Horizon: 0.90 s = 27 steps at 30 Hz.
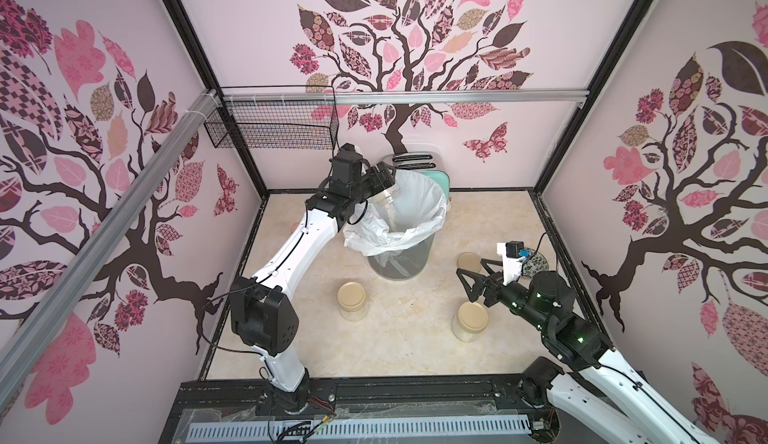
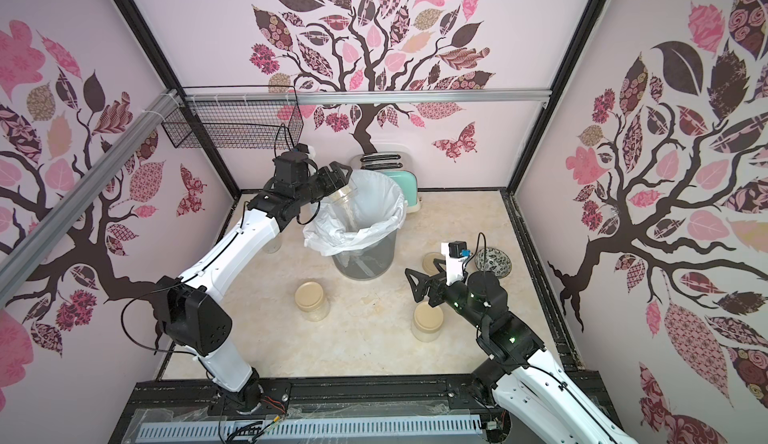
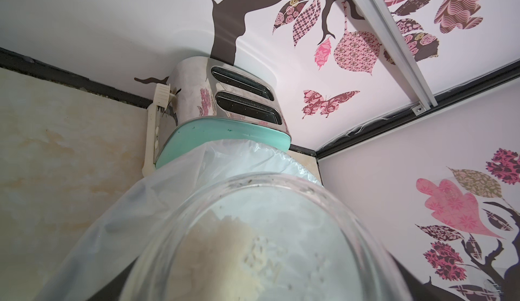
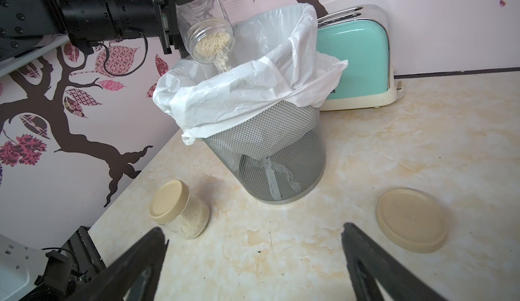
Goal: Empty moldy rice from jars
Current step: Pour the moldy rice from the jar into the trash bin.
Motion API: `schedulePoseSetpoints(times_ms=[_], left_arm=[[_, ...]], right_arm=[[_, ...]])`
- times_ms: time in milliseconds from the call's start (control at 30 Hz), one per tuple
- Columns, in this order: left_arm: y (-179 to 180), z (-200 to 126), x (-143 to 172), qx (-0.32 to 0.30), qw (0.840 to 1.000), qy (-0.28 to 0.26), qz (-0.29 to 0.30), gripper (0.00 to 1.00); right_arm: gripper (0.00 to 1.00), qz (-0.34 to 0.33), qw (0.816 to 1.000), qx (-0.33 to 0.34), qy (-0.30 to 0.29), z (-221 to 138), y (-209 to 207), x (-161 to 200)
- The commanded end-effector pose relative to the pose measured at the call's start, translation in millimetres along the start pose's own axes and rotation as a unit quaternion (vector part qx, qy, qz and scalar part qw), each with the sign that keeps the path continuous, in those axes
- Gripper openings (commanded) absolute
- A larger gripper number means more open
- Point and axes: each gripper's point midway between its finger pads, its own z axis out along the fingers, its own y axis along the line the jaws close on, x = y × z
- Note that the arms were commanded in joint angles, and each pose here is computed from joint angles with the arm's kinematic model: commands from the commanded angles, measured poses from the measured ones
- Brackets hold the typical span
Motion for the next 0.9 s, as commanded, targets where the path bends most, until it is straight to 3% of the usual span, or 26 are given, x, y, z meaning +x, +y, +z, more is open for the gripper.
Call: schedulePoseSetpoints(times_ms=[0, 567, 867], left_arm=[[-46, -35, -41, 0.045, 0.995, -0.074, 0.050, 0.63], [-65, -49, -43, 0.026, 0.977, -0.116, 0.176, 0.62], [-86, -61, -36, 0.020, 0.943, -0.158, 0.292, 0.63]], right_arm=[[1.00, -0.001, 1.000, -0.002, 0.002, 0, -1, 3], [1.00, 0.008, 1.000, -0.002, 0.006, 1, -3, 11], [0.99, 0.012, 1.000, -0.001, 0.005, 3, -5, 12]])
